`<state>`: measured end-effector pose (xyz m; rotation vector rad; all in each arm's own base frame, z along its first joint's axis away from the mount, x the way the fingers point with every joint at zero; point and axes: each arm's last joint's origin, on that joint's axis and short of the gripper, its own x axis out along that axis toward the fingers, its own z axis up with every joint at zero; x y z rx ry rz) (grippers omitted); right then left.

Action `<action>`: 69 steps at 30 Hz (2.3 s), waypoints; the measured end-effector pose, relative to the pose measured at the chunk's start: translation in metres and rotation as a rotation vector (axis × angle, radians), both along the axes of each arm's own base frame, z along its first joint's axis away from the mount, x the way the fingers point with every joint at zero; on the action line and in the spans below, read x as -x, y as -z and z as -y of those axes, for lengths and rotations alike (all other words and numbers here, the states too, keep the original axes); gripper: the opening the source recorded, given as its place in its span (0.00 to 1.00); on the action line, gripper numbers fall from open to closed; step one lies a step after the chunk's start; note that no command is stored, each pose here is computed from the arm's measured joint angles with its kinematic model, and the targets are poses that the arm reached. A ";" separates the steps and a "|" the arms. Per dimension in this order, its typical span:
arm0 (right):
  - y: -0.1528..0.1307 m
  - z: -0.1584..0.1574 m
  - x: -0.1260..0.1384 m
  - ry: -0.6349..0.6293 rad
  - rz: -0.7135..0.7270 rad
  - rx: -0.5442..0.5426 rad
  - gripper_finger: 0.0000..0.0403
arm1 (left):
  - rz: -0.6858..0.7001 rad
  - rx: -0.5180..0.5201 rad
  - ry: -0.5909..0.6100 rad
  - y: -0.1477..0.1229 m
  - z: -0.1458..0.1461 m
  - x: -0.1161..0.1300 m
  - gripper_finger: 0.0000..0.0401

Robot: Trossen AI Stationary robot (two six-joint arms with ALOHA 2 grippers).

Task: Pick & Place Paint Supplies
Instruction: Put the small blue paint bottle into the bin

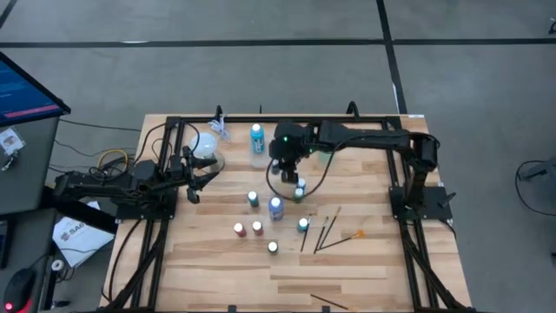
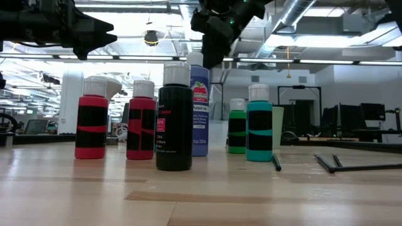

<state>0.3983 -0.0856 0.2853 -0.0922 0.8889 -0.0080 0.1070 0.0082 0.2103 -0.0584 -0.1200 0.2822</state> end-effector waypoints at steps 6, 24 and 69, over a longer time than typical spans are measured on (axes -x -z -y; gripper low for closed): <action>-0.015 0.032 0.003 0.072 0.066 0.023 0.27 | 0.001 0.000 0.000 0.000 0.000 0.000 0.44; 0.039 0.089 -0.025 0.181 0.033 -0.008 0.27 | 0.002 0.000 -0.004 -0.001 0.000 -0.001 0.44; 0.086 0.123 -0.038 0.276 -0.033 -0.070 0.33 | -0.001 -0.007 -0.005 0.000 0.000 -0.003 0.44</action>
